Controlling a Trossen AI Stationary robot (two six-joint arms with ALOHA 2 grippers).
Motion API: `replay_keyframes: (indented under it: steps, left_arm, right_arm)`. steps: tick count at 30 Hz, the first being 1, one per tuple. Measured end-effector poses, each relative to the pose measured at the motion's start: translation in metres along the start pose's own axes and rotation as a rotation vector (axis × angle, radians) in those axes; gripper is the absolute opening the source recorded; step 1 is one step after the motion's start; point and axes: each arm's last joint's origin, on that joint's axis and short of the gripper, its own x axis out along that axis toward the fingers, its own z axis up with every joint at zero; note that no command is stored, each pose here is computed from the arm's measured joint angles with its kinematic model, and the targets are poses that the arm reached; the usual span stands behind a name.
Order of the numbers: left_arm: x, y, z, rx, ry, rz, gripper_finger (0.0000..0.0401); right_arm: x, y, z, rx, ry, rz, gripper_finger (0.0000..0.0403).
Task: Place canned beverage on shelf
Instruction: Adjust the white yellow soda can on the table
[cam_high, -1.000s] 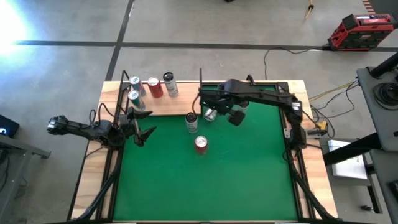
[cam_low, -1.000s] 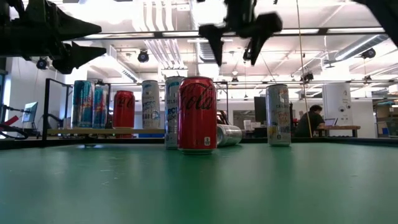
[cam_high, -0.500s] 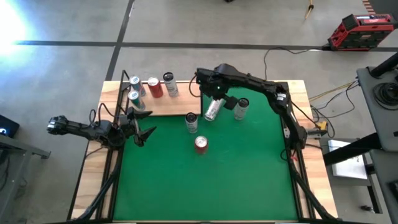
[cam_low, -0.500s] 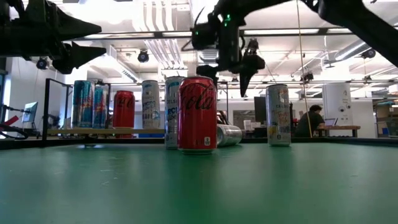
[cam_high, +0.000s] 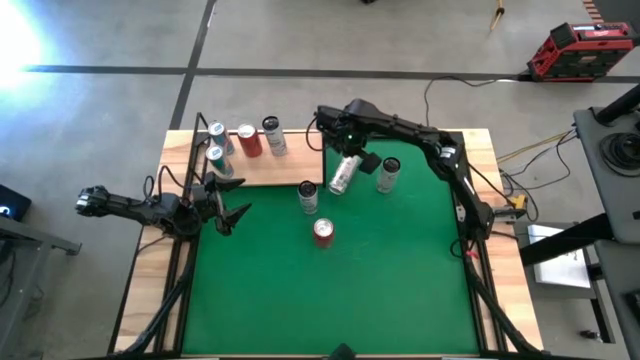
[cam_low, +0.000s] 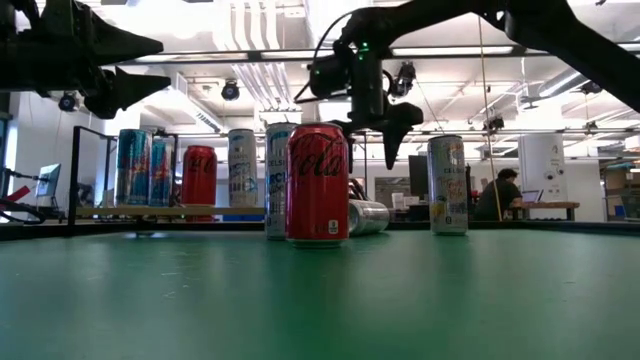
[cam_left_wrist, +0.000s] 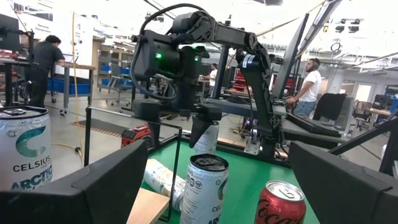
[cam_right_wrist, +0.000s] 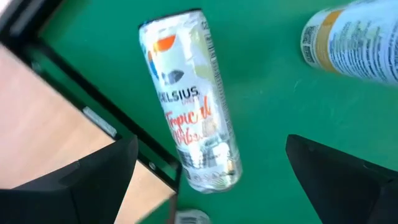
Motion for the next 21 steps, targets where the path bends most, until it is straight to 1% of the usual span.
replay_keyframes:
  steps: [4,8,13,21]
  left_arm:
    - [0.0,0.0,0.0,0.0,0.0,0.0,0.0375]
    - [0.0,0.0,0.0,0.0,0.0,0.0,0.0375]
    - [0.0,0.0,0.0,0.0,0.0,0.0,0.0375]
    - [0.0,0.0,0.0,0.0,0.0,0.0,0.0375]
  right_arm:
    - [0.0,0.001,0.002,0.114,-0.002,0.002,0.04]
    - [0.001,0.002,0.003,0.199,-0.005,0.005,0.04]
    - [0.013,0.009,0.007,0.22,-0.042,0.019,0.04]
    - [0.037,0.02,0.019,0.253,-0.042,-0.015,0.04]
